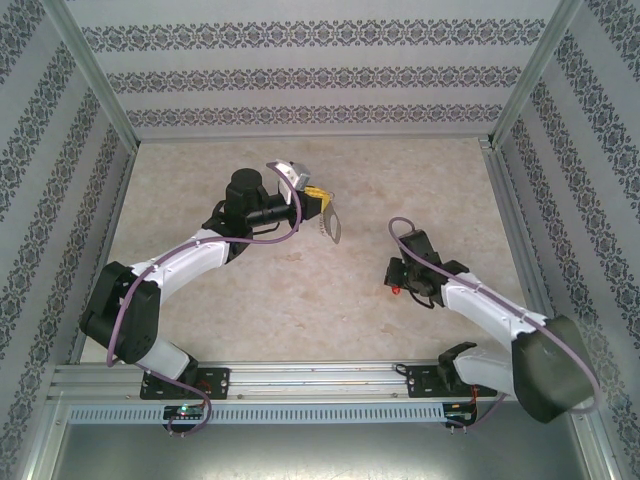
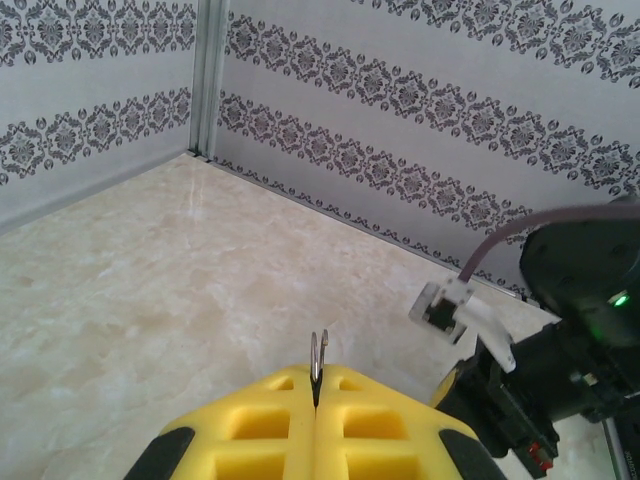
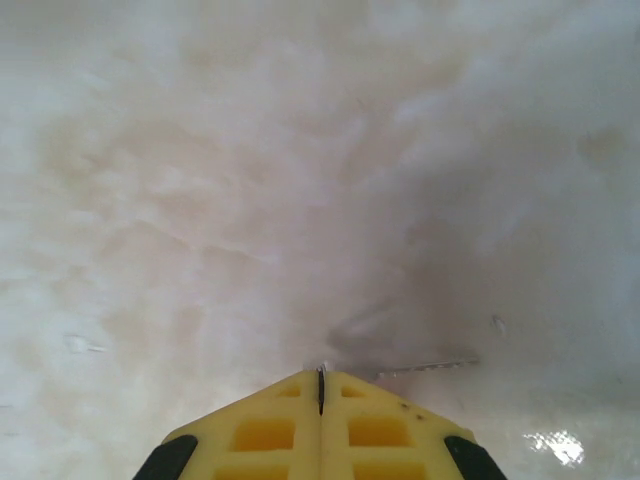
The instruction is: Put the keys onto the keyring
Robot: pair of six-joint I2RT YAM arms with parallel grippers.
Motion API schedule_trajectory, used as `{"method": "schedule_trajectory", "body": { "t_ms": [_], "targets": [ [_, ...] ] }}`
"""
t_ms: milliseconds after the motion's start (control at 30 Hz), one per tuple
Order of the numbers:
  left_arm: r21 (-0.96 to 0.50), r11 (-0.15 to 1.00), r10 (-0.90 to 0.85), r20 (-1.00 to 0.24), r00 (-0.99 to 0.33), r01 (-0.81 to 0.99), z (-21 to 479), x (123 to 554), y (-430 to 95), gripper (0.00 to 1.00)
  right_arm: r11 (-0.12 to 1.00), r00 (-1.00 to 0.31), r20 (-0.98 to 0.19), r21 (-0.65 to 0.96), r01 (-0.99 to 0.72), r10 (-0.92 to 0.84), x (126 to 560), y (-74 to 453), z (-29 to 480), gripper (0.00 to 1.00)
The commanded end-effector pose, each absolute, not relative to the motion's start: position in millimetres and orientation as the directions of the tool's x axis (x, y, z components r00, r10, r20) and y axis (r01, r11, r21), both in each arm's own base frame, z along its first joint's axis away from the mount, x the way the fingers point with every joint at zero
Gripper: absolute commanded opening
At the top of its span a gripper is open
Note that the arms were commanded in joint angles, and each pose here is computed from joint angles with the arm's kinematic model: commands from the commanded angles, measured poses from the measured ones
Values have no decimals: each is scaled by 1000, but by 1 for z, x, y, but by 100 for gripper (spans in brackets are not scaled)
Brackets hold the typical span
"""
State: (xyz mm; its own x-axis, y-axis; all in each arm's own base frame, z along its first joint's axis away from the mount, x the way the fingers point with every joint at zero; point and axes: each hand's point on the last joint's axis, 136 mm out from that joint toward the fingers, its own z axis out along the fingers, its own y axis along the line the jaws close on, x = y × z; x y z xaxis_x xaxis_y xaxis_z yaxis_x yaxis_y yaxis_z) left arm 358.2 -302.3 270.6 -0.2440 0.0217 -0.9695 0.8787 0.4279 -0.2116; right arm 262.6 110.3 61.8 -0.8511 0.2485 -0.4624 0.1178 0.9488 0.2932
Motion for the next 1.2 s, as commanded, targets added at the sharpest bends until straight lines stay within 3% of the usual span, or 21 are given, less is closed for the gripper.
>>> {"method": "schedule_trajectory", "body": {
  "t_ms": [0,267,600,833,1167],
  "targets": [
    [-177,366,-7,-982,-188,913,292,348,-310,0,926,-740,-635,375,-43,223,298,127,127,0],
    [-168,316,2,-984,-178,934,297,341,-314,0,794,-577,-767,525,-308,283,343,144,207,0],
    [-148,224,29,-987,-159,963,304,325,-321,0,594,-429,-868,487,-640,250,342,178,277,0],
    [-139,190,64,-986,-154,972,306,317,-331,0,540,-388,-879,477,-693,279,339,184,293,0],
    [-140,175,72,-985,-155,974,306,314,-341,0,557,-322,-908,419,-717,269,323,192,307,0]
  ]
}}
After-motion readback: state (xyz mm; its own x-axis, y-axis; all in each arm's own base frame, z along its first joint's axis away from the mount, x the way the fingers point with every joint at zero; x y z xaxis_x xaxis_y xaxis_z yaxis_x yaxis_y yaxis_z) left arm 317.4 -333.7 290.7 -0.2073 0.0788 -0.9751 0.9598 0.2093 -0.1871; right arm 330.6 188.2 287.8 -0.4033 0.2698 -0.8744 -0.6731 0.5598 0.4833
